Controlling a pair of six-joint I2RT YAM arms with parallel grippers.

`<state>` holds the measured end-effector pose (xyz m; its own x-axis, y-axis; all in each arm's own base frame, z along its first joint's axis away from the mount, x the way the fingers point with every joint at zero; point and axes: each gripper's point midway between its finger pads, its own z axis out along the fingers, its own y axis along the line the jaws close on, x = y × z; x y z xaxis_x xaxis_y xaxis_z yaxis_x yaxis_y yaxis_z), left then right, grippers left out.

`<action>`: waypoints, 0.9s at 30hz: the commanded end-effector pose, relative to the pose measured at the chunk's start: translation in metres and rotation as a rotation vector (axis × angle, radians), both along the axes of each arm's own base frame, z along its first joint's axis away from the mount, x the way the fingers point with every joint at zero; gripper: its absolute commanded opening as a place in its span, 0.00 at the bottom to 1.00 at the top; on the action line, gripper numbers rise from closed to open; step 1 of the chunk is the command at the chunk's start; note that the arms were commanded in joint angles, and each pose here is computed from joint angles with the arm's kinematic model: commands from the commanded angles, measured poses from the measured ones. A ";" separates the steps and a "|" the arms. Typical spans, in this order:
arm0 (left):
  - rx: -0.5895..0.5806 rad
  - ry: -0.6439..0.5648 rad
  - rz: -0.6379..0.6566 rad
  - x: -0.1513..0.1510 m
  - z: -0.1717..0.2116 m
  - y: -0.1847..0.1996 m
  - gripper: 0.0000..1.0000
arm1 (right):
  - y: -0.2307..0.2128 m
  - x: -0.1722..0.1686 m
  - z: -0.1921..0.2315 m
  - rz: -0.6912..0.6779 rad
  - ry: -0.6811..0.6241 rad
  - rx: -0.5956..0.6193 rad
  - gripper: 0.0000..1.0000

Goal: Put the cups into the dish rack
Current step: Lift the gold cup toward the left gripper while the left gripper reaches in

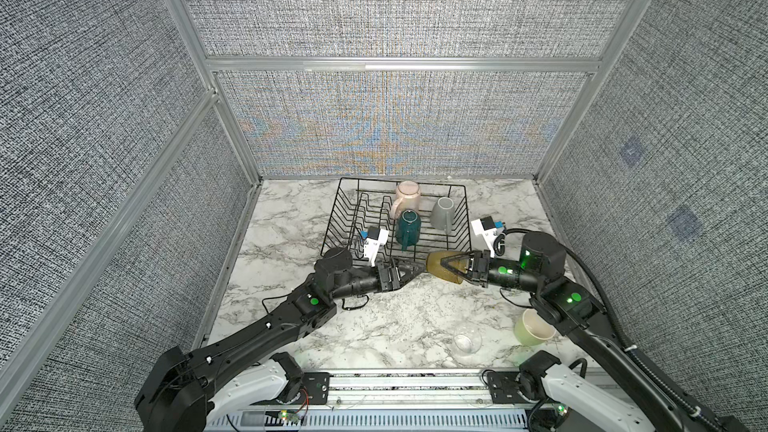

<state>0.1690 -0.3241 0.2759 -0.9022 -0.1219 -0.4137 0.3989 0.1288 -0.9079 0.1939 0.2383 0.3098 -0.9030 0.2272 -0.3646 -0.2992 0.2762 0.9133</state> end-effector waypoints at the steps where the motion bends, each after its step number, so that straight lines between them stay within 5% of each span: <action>1: -0.137 -0.089 -0.117 -0.021 0.037 -0.007 0.98 | 0.013 -0.006 0.023 0.094 0.058 0.154 0.00; 6: -0.117 -0.095 -0.140 -0.027 0.041 -0.014 0.98 | 0.020 -0.006 0.056 0.151 0.063 0.334 0.00; 15: -0.049 -0.078 -0.090 -0.016 0.026 -0.015 0.98 | 0.020 -0.015 0.056 0.156 0.046 0.251 0.00; 27: -0.206 -0.170 -0.165 -0.035 0.067 -0.010 0.95 | 0.037 -0.035 0.055 0.319 0.079 0.290 0.00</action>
